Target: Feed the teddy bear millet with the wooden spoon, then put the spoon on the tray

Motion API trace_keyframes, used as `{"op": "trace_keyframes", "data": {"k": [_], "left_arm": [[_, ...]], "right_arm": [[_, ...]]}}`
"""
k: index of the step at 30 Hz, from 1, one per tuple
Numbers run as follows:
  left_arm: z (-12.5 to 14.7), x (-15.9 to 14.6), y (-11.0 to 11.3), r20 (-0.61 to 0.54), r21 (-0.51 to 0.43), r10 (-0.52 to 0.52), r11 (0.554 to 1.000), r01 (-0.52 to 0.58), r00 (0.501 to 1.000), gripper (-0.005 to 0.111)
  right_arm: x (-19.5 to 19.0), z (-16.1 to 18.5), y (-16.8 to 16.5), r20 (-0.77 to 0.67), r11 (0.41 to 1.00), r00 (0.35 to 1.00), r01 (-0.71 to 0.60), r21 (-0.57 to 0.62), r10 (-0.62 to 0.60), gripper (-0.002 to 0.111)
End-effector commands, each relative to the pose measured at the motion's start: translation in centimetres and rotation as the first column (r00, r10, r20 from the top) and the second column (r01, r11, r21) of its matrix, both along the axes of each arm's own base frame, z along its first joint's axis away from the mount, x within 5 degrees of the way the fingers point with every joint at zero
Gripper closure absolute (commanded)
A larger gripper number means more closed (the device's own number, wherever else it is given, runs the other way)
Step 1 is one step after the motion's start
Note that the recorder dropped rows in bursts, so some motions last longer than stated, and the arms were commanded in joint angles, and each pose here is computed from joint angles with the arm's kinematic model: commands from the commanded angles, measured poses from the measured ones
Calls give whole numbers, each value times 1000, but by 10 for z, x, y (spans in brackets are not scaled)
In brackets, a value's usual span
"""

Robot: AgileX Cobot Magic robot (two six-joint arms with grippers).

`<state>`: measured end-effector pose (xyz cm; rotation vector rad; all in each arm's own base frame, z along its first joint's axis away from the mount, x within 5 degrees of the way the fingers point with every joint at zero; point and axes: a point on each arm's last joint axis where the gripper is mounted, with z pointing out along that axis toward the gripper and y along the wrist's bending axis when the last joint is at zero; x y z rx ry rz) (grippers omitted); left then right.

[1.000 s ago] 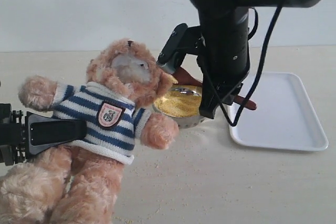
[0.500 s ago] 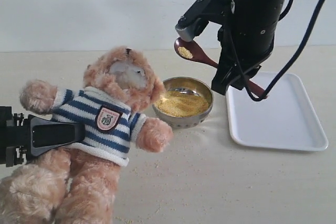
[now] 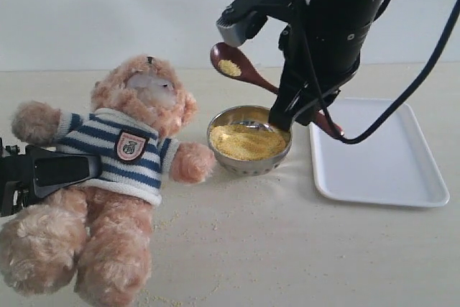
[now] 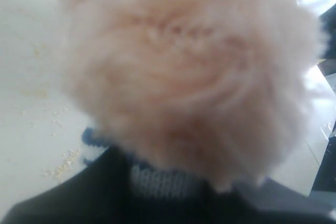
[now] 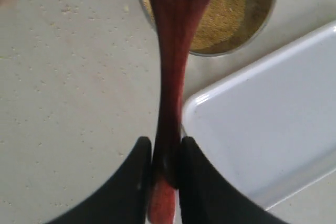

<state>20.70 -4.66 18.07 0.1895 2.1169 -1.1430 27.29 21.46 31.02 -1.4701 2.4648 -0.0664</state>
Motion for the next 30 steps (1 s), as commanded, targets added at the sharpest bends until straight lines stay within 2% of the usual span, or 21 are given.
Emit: {"op": "trace_keyframes", "data": {"k": [1,7,14,25,30], "left_arm": [[3,-1,-1,-5,-46,-13,999,13,1000,102],[7,-5,-4,-8,-105,-55,993,54,998,102],[8,-8,-6,-24,-120,-89,989,86,996,102],[3,-18,-9,-54,-146,-118,983,109,992,102],[3,-18,-9,-52,-159,-116,982,107,992,102]], "right_arm": [[-17,6,15,31,996,996,-87,-18,87,108],[-26,3,32,115,984,983,-129,-127,143,108],[-28,-3,43,134,973,975,-156,-173,180,108],[-23,4,68,164,977,968,-171,-129,191,108],[-26,-7,80,167,961,957,-207,-181,237,108]]}}
